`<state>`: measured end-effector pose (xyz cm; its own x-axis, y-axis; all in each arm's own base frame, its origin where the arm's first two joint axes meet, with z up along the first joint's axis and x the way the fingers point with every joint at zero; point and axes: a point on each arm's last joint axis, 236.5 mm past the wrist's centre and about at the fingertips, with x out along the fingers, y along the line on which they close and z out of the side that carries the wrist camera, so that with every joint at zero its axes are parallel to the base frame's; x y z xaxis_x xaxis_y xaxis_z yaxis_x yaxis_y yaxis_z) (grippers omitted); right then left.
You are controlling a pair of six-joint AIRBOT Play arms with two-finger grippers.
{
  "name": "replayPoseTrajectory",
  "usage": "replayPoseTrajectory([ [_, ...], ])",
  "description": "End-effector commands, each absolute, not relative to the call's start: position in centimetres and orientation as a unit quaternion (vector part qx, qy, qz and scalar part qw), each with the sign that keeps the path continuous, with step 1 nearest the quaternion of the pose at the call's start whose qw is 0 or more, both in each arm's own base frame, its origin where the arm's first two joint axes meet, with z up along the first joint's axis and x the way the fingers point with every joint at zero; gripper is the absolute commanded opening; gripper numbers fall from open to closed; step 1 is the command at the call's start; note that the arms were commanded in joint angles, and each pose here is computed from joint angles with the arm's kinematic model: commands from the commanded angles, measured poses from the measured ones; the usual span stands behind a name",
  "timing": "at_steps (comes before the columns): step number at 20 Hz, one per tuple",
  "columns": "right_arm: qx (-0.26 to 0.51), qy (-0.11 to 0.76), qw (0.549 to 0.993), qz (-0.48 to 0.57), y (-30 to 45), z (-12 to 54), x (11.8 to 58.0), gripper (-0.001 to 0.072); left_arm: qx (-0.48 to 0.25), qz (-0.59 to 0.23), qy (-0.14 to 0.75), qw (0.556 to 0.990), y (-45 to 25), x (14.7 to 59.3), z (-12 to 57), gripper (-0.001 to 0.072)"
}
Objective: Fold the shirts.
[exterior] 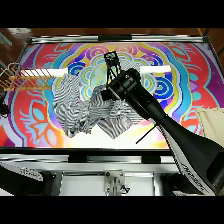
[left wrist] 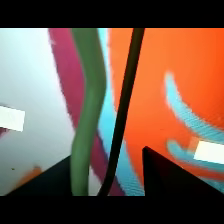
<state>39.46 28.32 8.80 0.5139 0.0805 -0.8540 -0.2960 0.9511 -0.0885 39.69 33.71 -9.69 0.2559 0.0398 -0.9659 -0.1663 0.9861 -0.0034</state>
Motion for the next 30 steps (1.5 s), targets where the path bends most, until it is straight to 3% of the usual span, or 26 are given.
replayPoseTrajectory([
  [1,-0.113,0.480,0.863,0.109,28.3,8.8,39.5,0.0081,-0.053,0.067,0.603,0.793,33.8,39.9,-9.8,0.0357],
  [2,-0.113,0.480,0.863,0.109,28.3,8.8,39.5,0.0081,-0.053,0.066,0.602,0.794,33.8,40.0,-9.8,0.0247],
  [3,-0.113,0.480,0.863,0.109,28.3,8.8,39.5,0.0081,-0.054,0.066,0.603,0.793,33.7,39.9,-9.8,0.0185],
  [6,-0.113,0.480,0.863,0.109,28.3,8.8,39.5,0.0081,-0.053,0.066,0.600,0.796,33.7,40.0,-9.1,0.0065],
  [16,-0.145,0.462,0.870,0.090,26.9,9.4,40.4,0.0081,-0.027,0.100,0.548,0.830,34.2,40.7,-0.8,0.0061],
  [21,-0.155,0.480,0.863,0.028,22.2,10.5,40.9,0.0081,-0.021,0.143,0.479,0.866,32.6,41.3,8.4,0.0060],
  [23,-0.140,0.480,0.866,0.008,20.1,11.6,41.6,0.0081,-0.037,0.128,0.435,0.891,28.8,42.9,12.7,0.0060],
  [26,-0.139,0.475,0.869,0.000,18.0,13.1,42.4,0.0081,-0.028,0.036,0.400,0.915,18.1,44.9,18.4,0.0059],
  [29,-0.159,0.480,0.863,0.000,16.9,13.6,42.4,0.0081,0.041,-0.057,0.415,0.907,6.9,42.5,21.9,0.0058],
  [30,-0.177,0.483,0.858,0.000,16.5,13.6,42.3,0.0081,0.027,-0.073,0.424,0.902,3.7,41.0,22.3,0.0059],
])
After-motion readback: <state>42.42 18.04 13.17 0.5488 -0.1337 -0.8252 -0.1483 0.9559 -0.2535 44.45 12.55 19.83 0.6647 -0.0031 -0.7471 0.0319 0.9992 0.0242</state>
